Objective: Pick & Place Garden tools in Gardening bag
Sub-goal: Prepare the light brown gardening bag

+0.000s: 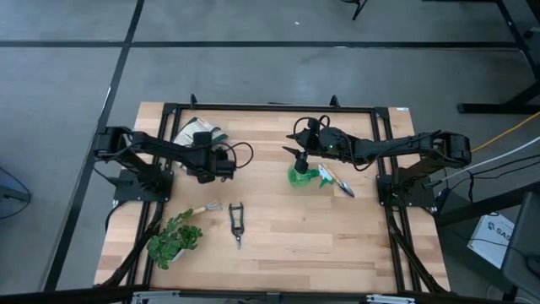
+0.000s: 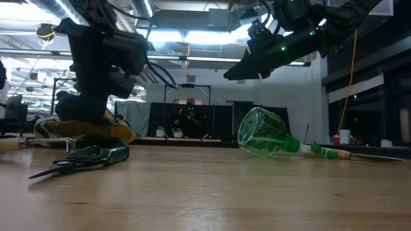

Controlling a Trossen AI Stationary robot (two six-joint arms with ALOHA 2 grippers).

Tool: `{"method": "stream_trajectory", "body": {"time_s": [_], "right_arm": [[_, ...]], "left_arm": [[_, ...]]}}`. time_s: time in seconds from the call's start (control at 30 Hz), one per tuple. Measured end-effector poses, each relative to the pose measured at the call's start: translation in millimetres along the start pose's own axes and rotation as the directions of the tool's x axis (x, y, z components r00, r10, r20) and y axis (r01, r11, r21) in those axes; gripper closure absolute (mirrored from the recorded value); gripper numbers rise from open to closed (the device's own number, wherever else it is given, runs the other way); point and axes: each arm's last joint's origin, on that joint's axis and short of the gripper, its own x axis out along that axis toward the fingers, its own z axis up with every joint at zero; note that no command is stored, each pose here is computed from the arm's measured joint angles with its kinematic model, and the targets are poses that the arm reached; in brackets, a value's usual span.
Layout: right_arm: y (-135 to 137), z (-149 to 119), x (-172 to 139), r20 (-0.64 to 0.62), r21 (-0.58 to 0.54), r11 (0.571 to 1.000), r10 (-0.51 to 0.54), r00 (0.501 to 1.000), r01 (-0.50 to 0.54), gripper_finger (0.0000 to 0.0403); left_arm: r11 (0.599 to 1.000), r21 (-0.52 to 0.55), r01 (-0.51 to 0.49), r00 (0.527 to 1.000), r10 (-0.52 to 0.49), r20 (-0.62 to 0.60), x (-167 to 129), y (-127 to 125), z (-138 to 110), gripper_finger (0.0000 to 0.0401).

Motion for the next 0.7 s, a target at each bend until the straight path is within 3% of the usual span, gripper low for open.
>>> {"method": "stream_trajectory", "body": {"time_s": [0.17, 0.27, 0.37, 0.53, 0.7], "right_arm": [[0.1, -0.9, 0.0, -0.009, -0.001, 1.0, 0.001, 1.0, -0.001, 0.0208], [0.2, -1.9, 0.0, -0.019, -0.003, 1.0, 0.002, 1.0, -0.002, 0.0208], [0.3, -3.0, 0.0, -0.031, -0.005, 1.0, 0.003, 1.0, -0.003, 0.0208], [0.4, -3.3, -0.1, -0.034, -0.005, 1.0, 0.004, 0.999, -0.004, 0.0208], [1.0, -3.3, -0.2, -0.033, -0.005, 1.0, 0.018, 0.999, -0.019, 0.0208]], "left_arm": [[0.993, 0.021, -0.119, 0.993, 0.119, -0.011, 4.8, -1.9, 2.4, 0.022], [0.99, 0.025, -0.141, 0.99, 0.141, -0.011, 5.5, -2.1, 2.9, 0.0234], [0.99, 0.011, -0.141, 0.99, 0.141, -0.011, 5.3, -1.9, 2.6, 0.0276], [0.989, -0.007, -0.145, 0.989, 0.145, -0.025, 4.2, -0.3, -0.4, 0.038], [0.989, -0.07, -0.134, 0.991, 0.134, -0.006, -0.9, 4.6, -3.1, 0.0393]]}}
